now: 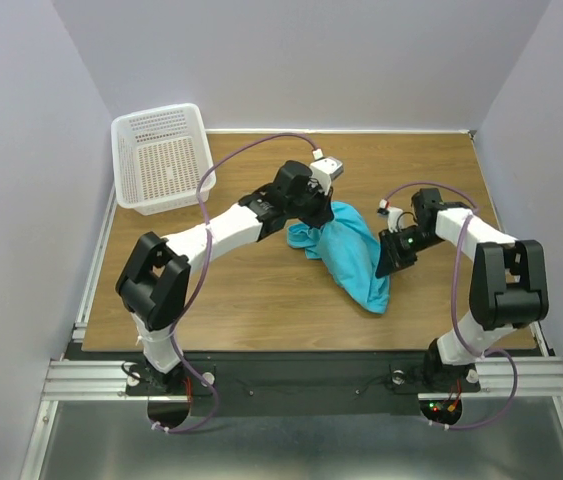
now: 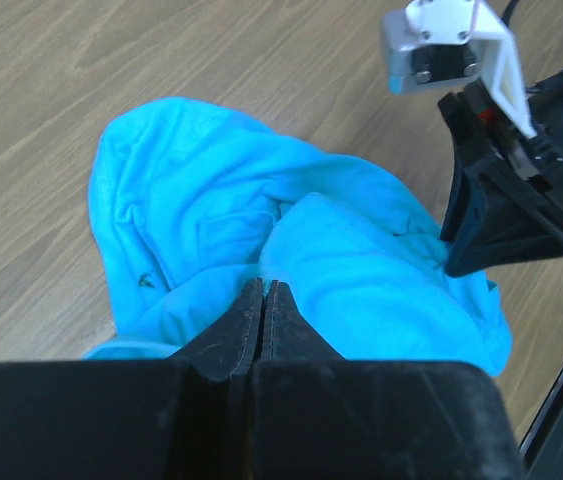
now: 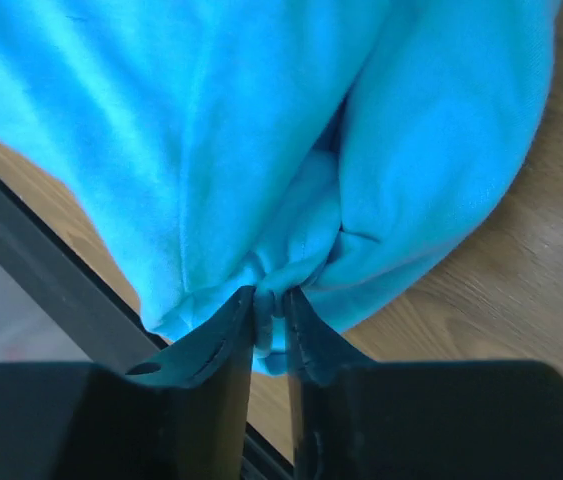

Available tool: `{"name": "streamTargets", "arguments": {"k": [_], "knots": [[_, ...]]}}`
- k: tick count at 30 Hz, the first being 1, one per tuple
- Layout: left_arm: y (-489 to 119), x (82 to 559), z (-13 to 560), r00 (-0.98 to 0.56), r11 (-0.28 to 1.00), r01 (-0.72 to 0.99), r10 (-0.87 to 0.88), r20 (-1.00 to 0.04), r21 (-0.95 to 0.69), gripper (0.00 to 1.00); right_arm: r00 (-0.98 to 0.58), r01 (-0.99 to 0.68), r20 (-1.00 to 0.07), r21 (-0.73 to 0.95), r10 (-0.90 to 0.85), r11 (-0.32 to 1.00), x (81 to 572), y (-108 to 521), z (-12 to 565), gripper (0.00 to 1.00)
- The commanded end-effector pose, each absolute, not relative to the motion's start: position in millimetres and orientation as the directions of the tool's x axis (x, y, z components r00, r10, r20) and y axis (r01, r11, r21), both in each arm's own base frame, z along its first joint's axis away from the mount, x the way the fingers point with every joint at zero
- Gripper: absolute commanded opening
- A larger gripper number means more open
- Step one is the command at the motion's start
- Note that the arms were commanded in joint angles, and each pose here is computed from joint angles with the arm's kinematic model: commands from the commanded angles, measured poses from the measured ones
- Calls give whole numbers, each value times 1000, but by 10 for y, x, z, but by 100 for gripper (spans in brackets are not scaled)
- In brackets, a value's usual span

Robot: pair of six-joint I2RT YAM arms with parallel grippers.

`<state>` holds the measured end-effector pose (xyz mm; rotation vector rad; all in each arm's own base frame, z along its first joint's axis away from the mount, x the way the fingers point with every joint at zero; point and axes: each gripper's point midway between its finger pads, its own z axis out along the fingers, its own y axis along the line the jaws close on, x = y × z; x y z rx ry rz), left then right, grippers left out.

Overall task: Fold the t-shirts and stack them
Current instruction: Flatten the tshirt out

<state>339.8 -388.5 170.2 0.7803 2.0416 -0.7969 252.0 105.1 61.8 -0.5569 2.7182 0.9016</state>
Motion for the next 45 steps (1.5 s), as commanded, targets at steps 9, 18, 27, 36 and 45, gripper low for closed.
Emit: {"name": "streamTargets", "arguments": {"k": [9, 18, 27, 36, 45], "knots": [[-3084, 3386, 2652, -285, 738, 662, 83, -955, -133, 0, -706, -489, -635, 118, -313, 864, 3281, 573, 1774, 1], [-2319, 3020, 3166, -106, 809, 578, -54, -993, -106, 0, -529, -311, -794, -149, -301, 939, 3386, 84, 2633, 1], [-2466, 2484, 2368, -410, 678, 623, -142, -901, -390, 0, -443, -765, -793, 92, -418, 637, 2279, 902, 1981, 1], [-2735, 1882, 1737, -715, 488, 595, -40, -698, -638, 0, -438, -894, -682, 263, -586, 362, 1845, 1010, 1605, 1], [-2520, 1827, 1748, -727, 595, 556, 9, -687, -580, 48, -369, -929, -620, 261, -693, 261, 1598, 1017, 1269, 2]]}}
